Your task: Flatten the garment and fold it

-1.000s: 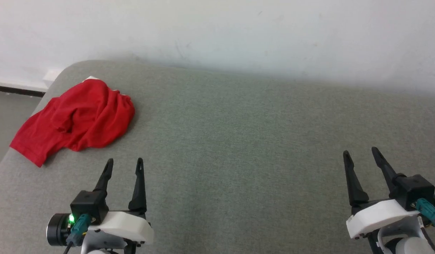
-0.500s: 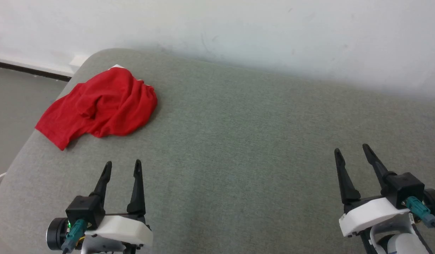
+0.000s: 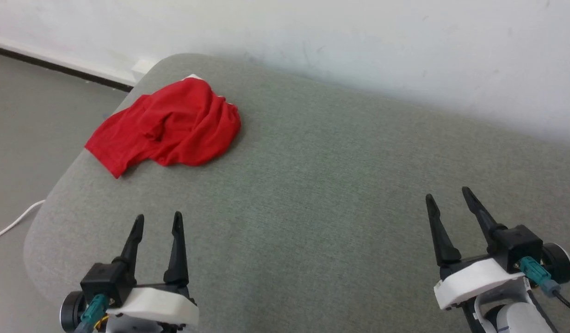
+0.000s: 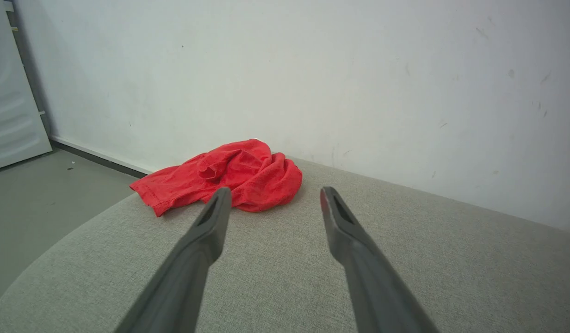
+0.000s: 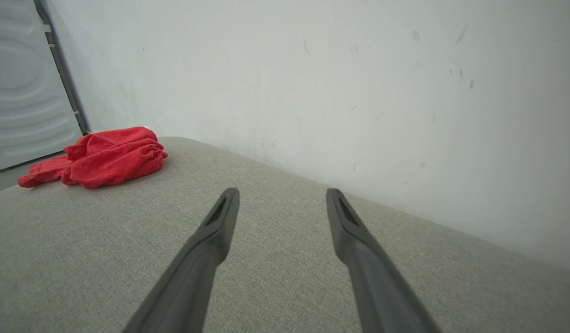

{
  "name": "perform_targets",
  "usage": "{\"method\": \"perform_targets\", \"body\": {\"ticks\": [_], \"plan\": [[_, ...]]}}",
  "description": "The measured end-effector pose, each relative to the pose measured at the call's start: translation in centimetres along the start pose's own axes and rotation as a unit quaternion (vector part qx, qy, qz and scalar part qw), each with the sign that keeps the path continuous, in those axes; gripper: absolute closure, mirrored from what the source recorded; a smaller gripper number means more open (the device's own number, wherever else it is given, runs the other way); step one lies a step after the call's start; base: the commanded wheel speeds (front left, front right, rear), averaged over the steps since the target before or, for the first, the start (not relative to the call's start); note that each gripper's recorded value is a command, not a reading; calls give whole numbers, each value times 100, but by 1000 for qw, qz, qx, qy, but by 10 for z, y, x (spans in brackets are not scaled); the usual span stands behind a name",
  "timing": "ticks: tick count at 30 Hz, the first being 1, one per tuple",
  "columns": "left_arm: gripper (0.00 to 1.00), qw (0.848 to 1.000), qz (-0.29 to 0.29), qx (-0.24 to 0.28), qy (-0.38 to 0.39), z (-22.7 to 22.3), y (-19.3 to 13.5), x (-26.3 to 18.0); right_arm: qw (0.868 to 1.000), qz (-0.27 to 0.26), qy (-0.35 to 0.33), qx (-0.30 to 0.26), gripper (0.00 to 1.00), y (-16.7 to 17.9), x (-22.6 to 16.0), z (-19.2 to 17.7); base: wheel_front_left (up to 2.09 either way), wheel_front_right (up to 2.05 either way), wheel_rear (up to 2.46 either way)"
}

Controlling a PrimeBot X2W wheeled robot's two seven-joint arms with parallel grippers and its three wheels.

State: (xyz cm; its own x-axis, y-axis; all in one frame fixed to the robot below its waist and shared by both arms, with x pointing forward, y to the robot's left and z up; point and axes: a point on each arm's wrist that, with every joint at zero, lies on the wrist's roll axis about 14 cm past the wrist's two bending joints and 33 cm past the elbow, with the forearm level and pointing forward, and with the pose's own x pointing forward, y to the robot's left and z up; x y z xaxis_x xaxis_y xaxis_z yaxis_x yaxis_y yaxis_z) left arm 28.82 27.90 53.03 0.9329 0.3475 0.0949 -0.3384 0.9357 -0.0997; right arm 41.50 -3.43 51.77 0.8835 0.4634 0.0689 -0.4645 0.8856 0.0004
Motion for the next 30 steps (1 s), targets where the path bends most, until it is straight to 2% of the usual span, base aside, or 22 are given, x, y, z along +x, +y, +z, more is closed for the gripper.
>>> {"method": "perform_targets", "body": {"ticks": [14, 30], "plan": [[0, 999, 47, -8, -7, 1, 29, -18, 999, 54, -8, 7, 0, 34, 20, -3, 0, 0, 0], [0, 996, 85, -21, -22, 6, 50, -33, 996, 89, -17, 12, 0, 58, 34, -5, 0, 0, 0]]}}
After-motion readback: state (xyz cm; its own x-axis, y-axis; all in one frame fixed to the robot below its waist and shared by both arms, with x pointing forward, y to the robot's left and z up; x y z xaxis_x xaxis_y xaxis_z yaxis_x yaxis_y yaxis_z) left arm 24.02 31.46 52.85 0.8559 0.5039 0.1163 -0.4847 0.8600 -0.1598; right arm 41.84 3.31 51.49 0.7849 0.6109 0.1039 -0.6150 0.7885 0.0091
